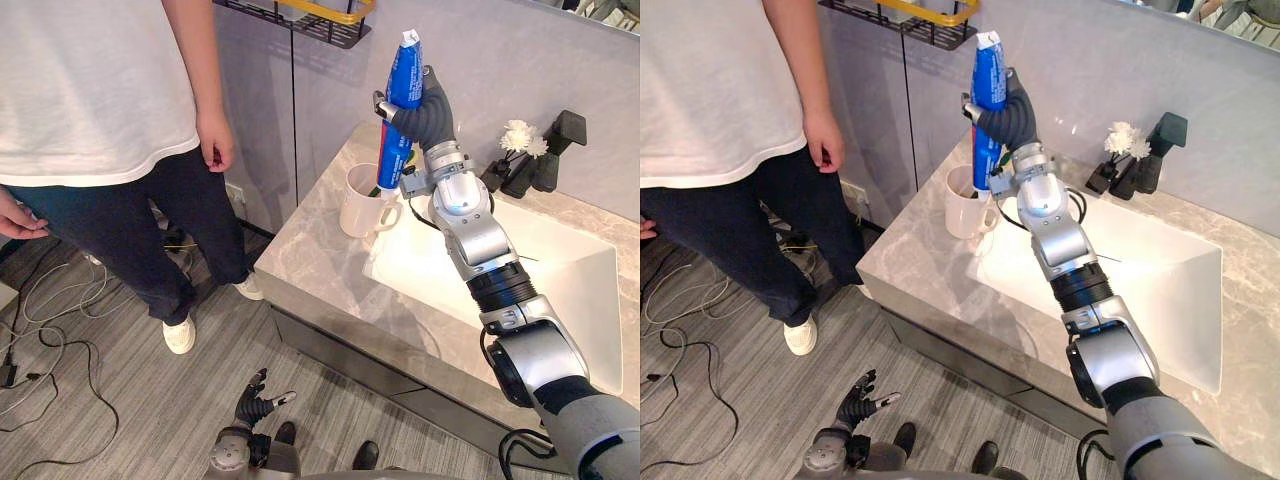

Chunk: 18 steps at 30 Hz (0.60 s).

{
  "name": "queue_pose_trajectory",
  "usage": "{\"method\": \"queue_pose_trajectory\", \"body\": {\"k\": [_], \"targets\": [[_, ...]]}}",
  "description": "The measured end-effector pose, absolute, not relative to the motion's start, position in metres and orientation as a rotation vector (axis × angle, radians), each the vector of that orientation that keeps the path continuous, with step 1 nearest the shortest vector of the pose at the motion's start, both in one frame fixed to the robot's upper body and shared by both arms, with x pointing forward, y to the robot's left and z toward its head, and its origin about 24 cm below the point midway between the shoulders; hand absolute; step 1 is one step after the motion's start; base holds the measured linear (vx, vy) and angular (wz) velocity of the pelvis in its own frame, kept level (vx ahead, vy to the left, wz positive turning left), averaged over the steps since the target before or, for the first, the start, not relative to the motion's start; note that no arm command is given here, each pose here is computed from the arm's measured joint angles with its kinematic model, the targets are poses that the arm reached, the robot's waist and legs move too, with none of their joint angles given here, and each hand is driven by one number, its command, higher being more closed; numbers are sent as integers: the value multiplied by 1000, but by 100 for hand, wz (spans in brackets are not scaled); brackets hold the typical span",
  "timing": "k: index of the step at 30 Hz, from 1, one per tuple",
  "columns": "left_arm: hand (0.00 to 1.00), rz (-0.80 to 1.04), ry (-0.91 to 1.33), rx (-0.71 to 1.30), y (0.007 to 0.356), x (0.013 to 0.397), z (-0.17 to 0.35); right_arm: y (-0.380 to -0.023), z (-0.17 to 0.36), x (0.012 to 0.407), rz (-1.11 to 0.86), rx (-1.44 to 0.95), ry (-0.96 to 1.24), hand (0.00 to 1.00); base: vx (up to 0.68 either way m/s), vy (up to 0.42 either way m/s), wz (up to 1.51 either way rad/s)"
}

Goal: Organize washtable

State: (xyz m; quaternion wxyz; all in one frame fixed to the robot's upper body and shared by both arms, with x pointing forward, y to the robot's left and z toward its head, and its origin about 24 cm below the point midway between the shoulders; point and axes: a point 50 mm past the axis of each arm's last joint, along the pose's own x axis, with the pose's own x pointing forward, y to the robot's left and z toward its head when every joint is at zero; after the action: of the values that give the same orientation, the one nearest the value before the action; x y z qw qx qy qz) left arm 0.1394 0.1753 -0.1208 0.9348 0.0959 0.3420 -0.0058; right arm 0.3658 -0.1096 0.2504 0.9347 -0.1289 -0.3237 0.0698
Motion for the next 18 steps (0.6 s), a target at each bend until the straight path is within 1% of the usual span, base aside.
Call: {"method": "queue_pose_trajectory", "body": {"k": [8, 13, 18], "targets": [[0, -12, 699, 195, 175, 139, -121, -110, 249, 366, 141, -266, -656, 100, 2, 2, 2], [0, -12, 698, 193, 175, 140, -121, -114, 236, 371, 129, -277, -599, 100, 0, 0, 0], [0, -12, 698, 193, 175, 140, -121, -114, 235, 372, 128, -284, -595, 100, 0, 0, 0]]}}
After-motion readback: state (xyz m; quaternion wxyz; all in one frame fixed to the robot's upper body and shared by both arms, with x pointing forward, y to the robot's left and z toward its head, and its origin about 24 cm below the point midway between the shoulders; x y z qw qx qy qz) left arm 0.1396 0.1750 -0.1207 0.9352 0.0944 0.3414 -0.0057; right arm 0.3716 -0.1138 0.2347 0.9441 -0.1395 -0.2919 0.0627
